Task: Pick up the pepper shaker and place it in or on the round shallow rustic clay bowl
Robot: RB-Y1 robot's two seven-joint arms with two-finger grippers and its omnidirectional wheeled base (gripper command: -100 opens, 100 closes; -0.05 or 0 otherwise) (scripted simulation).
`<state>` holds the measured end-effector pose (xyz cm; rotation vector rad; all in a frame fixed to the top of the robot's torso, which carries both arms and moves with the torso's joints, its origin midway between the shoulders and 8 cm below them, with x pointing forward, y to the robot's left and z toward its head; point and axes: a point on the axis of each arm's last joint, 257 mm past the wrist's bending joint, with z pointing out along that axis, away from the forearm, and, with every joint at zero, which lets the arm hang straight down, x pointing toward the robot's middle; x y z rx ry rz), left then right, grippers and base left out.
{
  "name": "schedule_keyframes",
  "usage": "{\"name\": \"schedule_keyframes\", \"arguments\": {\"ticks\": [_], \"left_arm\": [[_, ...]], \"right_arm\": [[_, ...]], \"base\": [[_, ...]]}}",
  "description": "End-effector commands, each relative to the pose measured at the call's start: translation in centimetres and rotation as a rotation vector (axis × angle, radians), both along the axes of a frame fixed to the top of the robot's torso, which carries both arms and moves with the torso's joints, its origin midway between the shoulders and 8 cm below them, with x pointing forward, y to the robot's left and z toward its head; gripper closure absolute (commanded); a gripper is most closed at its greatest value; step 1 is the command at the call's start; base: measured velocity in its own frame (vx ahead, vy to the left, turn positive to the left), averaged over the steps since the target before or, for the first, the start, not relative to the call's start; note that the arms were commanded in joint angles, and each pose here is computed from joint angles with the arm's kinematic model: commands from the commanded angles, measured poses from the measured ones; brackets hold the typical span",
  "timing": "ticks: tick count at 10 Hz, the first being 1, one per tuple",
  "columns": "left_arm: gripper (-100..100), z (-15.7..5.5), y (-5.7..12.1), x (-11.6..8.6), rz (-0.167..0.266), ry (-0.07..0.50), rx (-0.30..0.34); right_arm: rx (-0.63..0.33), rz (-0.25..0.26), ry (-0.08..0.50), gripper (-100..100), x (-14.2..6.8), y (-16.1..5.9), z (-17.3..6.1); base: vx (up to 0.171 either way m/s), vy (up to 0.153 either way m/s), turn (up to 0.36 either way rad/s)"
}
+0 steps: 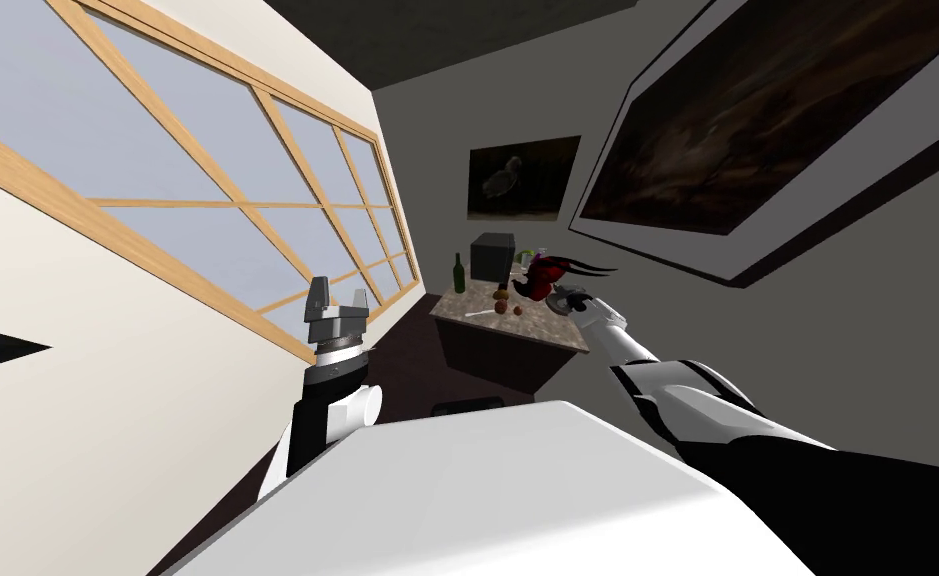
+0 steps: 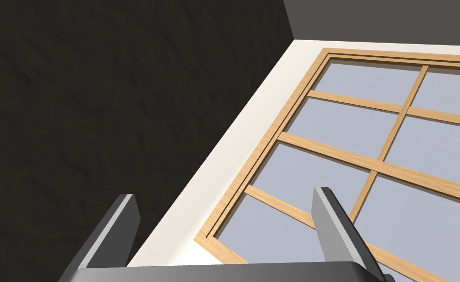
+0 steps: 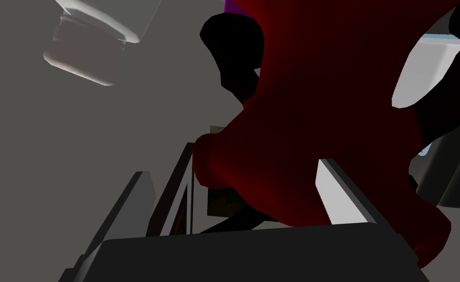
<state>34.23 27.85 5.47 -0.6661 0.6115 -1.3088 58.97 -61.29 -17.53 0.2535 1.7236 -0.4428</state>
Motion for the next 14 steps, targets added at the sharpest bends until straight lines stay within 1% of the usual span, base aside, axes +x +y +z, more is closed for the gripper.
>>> {"name": "schedule_keyframes", "arguments": {"ticks": [1,2,3,4,5,6,7,8,10,11,12,13,14], "left_arm": [[0,0.0,0.0,0.0,0.000,0.000,0.000],[0,0.0,0.0,0.0,0.000,0.000,0.000],[0,0.0,0.0,0.0,0.000,0.000,0.000],[0,0.0,0.0,0.0,0.000,0.000,0.000],[0,0.0,0.0,0.0,0.000,0.000,0.000],[0,0.0,0.0,0.0,0.000,0.000,0.000],[0,0.0,0.0,0.0,0.000,0.000,0.000],[0,0.0,0.0,0.0,0.000,0.000,0.000],[0,0.0,0.0,0.0,0.000,0.000,0.000],[0,0.0,0.0,0.0,0.000,0.000,0.000],[0,0.0,0.0,0.0,0.000,0.000,0.000],[0,0.0,0.0,0.0,0.000,0.000,0.000],[0,0.0,0.0,0.0,0.000,0.000,0.000]], "right_arm": [[0.037,-0.014,-0.016,-100,-0.3,-0.5,-0.1],[-0.013,-0.007,0.012,-100,-1.4,-2.6,0.0],[-0.014,-0.022,0.000,-100,-2.1,-4.3,1.0],[0.010,-0.035,-0.004,-100,-2.4,-4.7,0.7],[0.036,-0.040,-0.017,-100,-2.4,-4.7,0.7],[-0.009,-0.033,0.018,-100,-3.8,-6.7,0.7],[-0.009,-0.050,0.001,-100,-4.4,-8.3,2.2],[0.007,-0.062,0.002,-100,-4.9,-8.9,1.9],[0.040,-0.068,-0.015,-100,-4.9,-8.9,1.9],[0.006,-0.068,0.022,-100,-6.6,-11.1,1.9],[0.008,-0.084,0.019,-100,-7.4,-12.4,2.5],[0.013,-0.093,0.006,-100,-7.7,-13.0,3.3],[0.045,-0.099,-0.011,-100,-7.7,-13.0,3.3]], "base": [[0.003,0.015,-0.021],[-0.005,0.081,0.199],[-0.003,0.094,0.129],[0.005,0.051,0.000],[0.005,0.016,-0.025],[0.007,0.084,0.209],[0.009,0.097,0.139],[0.007,0.051,-0.009],[0.000,0.008,-0.016],[-0.004,0.091,0.229],[0.007,0.101,0.114],[0.013,0.049,-0.022],[0.008,0.012,-0.019]]}}
